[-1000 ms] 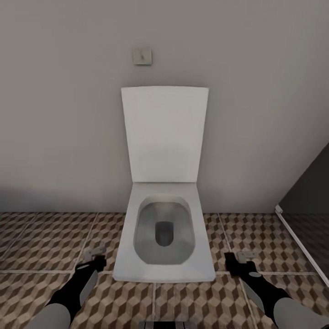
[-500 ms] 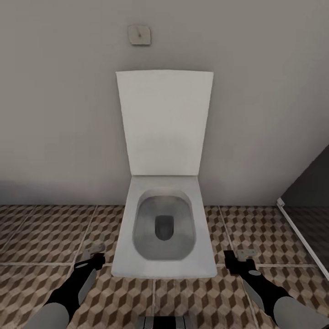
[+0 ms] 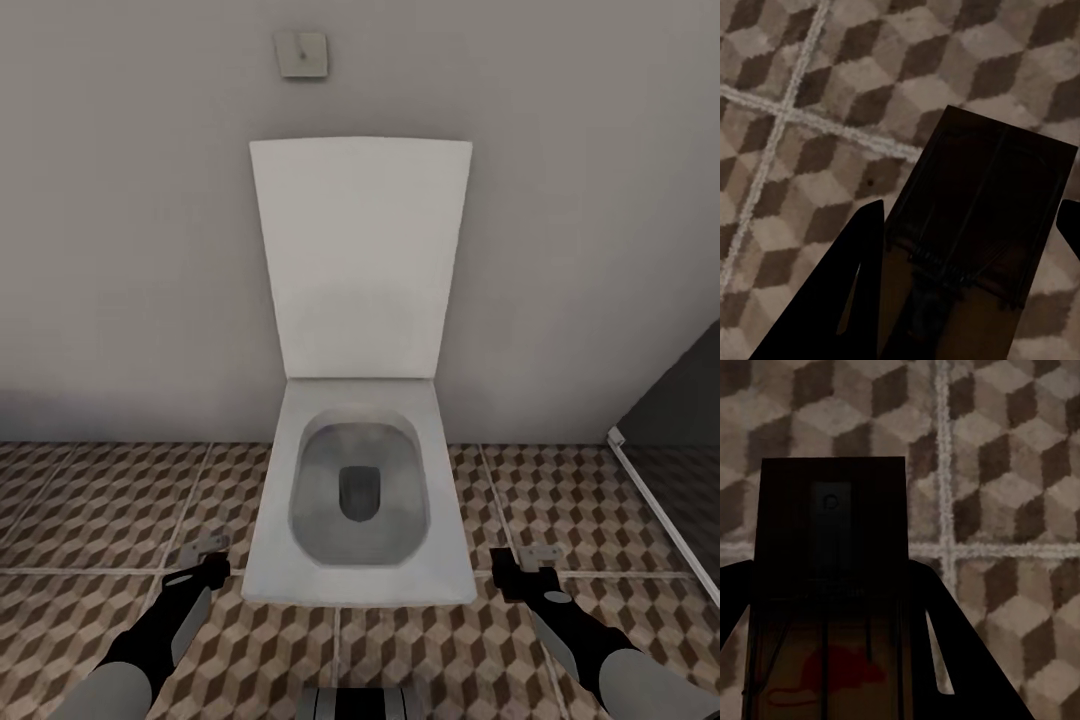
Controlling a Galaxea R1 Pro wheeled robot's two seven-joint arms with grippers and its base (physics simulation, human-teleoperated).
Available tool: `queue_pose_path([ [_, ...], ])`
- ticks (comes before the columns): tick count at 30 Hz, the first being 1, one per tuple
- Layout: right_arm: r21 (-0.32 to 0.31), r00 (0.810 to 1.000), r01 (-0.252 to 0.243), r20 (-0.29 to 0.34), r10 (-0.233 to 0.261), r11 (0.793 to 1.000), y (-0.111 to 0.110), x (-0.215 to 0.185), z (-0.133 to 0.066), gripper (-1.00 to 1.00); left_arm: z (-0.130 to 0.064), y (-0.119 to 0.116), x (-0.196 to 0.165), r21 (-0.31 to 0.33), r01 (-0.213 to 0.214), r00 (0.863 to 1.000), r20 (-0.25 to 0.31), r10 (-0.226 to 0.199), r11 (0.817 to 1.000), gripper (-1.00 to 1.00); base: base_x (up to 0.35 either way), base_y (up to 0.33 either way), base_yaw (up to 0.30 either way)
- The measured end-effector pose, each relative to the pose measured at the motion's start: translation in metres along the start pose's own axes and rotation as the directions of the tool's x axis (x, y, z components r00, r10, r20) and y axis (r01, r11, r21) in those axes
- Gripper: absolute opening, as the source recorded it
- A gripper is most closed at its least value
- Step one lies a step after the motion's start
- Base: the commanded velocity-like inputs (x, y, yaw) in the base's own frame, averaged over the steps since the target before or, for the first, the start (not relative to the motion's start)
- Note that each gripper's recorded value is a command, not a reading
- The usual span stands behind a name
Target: Take the four mousetraps from the cabinet in the bathroom and place them on the bathroom floor. Make sure all four end up on the same floor surface, and ensure that at least two of them are either under or directly next to the same bathroom sink.
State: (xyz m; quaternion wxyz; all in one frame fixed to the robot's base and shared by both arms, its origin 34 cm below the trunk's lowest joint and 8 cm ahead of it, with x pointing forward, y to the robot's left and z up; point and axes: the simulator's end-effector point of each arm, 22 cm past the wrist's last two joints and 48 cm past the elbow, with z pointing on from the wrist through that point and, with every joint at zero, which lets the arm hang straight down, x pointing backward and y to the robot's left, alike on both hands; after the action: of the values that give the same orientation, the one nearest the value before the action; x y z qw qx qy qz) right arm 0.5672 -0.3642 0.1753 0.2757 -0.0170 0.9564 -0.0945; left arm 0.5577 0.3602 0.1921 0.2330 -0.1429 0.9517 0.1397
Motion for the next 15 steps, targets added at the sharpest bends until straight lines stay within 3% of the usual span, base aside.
queue_pose_path([
  [8,0.000,1.000,0.000,0.001,0.000,1.000,0.0000,-0.0003,-0.0001,-1.00,-0.0011,-0.0048,0.0013,0.007,0.001,1.000,-0.002,-0.001,1.000,-1.00,0.132,0.076,0.000],
  [15,0.000,1.000,-0.001,0.004,0.001,1.000,-0.0002,-0.0008,0.0000,-1.00,-0.0016,-0.0076,0.0021,0.011,0.002,1.000,-0.003,-0.002,1.000,-1.00,0.029,0.015,0.000],
])
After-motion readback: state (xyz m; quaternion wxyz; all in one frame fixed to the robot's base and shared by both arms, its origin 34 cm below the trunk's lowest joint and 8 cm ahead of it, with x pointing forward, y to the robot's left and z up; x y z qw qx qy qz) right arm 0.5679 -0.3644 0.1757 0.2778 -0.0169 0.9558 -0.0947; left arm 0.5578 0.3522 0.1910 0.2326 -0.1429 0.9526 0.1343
